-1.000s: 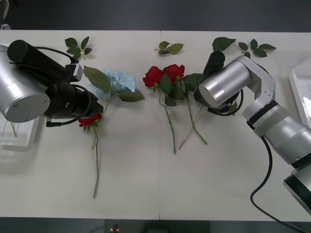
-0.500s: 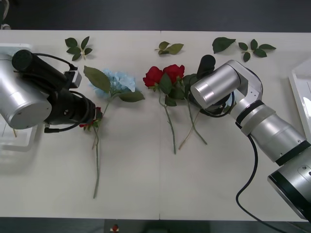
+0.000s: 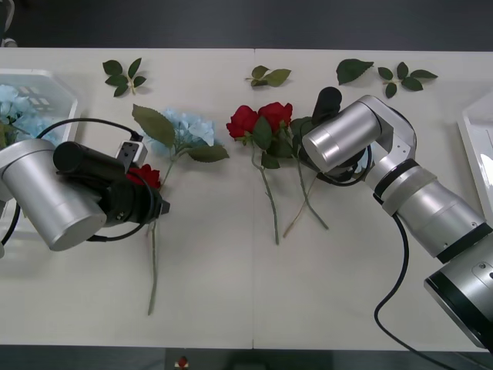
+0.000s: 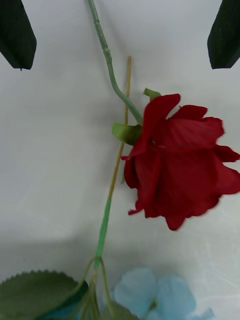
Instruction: Put the red flowers into the right box and the blue flowers into the left box
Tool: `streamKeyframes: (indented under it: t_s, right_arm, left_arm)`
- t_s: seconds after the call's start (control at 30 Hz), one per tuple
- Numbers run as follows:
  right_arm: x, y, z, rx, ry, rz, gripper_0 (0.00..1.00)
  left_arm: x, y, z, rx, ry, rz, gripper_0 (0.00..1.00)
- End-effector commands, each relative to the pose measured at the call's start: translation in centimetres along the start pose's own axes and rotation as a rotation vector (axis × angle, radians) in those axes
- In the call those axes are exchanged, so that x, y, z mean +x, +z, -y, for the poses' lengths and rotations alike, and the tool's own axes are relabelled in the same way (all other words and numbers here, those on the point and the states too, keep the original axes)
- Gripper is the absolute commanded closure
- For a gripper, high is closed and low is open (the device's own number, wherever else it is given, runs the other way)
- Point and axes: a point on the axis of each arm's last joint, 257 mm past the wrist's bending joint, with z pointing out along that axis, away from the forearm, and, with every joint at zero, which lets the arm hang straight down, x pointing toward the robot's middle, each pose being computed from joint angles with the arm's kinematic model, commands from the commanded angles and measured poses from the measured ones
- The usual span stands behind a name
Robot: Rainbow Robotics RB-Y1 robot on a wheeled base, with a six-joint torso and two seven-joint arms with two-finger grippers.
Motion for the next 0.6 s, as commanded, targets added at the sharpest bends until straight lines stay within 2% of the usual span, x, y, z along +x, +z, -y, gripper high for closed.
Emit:
streamKeyframes:
  t_s: [0.03,0.27,0.43,0.6]
  right_arm:
    - [-1.1,-1.2,-2.2,-0.038,0.020,0.028,1.00]
    - [-2.2,-1.8,-2.1,-0.055,0.000,0.020,1.00]
    - [-4.5,-3.8,-1.0,-0.077,-0.052,0.005,1.00]
    - [-7.1,-6.6,0.2,-0.117,-0.149,-0.002,1.00]
  left_arm:
    - [0.2,1.4,0.0,-0.003,0.037,0.009,0.00]
    - [1.2,3.3,0.5,-0.020,0.066,0.003,0.00]
    - [1.3,3.7,0.8,-0.022,0.065,0.002,0.05]
    - [0.9,3.6,1.3,-0.015,0.069,0.012,0.05]
